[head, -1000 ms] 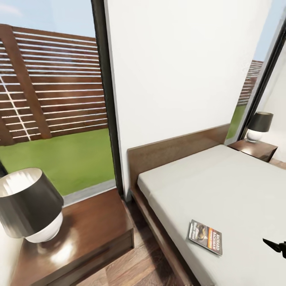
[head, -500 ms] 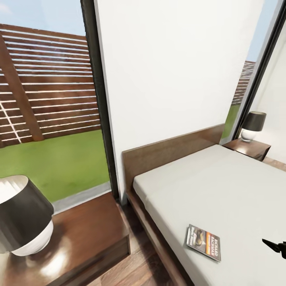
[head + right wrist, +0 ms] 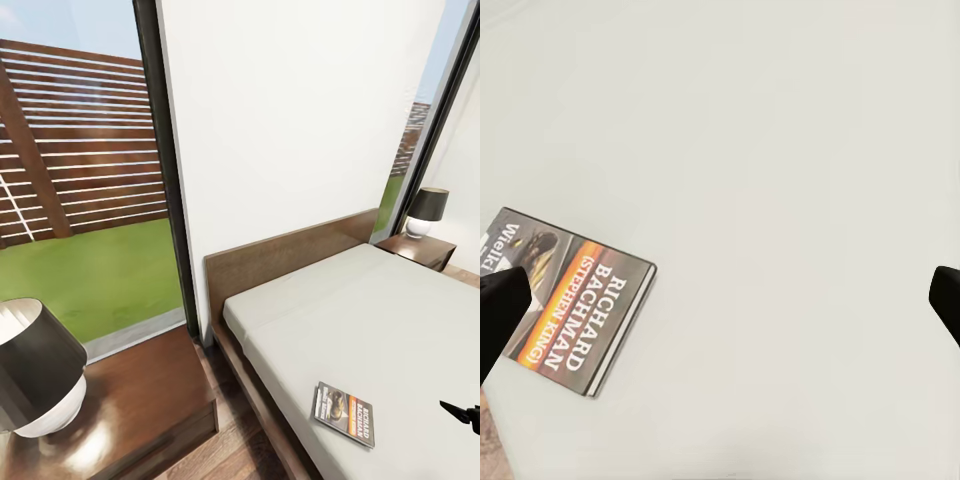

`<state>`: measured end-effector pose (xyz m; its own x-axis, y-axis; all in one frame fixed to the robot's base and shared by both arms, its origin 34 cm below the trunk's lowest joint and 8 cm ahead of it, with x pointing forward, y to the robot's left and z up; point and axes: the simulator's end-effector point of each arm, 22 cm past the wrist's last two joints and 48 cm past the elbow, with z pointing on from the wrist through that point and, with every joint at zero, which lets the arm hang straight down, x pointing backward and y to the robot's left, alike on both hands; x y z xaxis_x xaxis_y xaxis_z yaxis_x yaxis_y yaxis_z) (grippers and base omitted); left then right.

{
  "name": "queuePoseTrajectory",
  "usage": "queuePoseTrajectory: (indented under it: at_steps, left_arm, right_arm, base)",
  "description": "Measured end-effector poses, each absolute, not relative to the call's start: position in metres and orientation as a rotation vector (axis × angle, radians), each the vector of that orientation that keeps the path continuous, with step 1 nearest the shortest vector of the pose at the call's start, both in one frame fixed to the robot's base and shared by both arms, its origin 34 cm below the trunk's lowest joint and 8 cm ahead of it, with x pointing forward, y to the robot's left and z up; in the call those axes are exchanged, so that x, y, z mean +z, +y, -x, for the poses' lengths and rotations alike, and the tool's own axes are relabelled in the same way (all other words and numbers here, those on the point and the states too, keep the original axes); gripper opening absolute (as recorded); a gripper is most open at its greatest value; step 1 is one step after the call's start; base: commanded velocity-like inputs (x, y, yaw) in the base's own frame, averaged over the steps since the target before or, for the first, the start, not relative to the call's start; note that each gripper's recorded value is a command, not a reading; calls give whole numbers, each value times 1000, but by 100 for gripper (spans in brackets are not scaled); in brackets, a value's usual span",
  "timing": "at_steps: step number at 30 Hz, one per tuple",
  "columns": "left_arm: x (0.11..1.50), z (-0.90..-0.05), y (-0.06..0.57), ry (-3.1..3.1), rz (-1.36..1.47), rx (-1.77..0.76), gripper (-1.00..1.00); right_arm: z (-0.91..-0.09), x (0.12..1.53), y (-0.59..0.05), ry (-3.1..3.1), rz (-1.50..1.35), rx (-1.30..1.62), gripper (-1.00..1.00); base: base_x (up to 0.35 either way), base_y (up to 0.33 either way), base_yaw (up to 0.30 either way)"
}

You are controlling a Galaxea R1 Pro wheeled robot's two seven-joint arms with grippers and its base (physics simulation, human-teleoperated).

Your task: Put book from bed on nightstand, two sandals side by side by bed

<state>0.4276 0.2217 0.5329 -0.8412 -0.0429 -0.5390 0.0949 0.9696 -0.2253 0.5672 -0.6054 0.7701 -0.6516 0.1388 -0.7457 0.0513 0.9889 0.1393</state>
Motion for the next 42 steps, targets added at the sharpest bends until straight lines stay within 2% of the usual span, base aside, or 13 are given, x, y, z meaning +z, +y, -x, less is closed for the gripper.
queuePoseTrajectory:
  at_steps: [11,18,25,42]
  left_arm:
    - [533,-428,222,2550,-37,-328,100]
    - [533,-428,222,2550,-37,-328,100]
    - [533,-428,221,2550,-37,-329,100]
    - [533,-428,220,2550,-39,-330,100]
  right_arm:
    - [-566,767,-603,2291,-137,139,100]
    - [-557,737,-562,2429,-176,250,100]
    - [-582,765,-512,2496,-105,370,100]
    - [-579,740,-509,2612,-260,257,100]
  base:
    - [0,0,0]
    - [0,0,0]
    - [0,0,0]
    - [0,0,0]
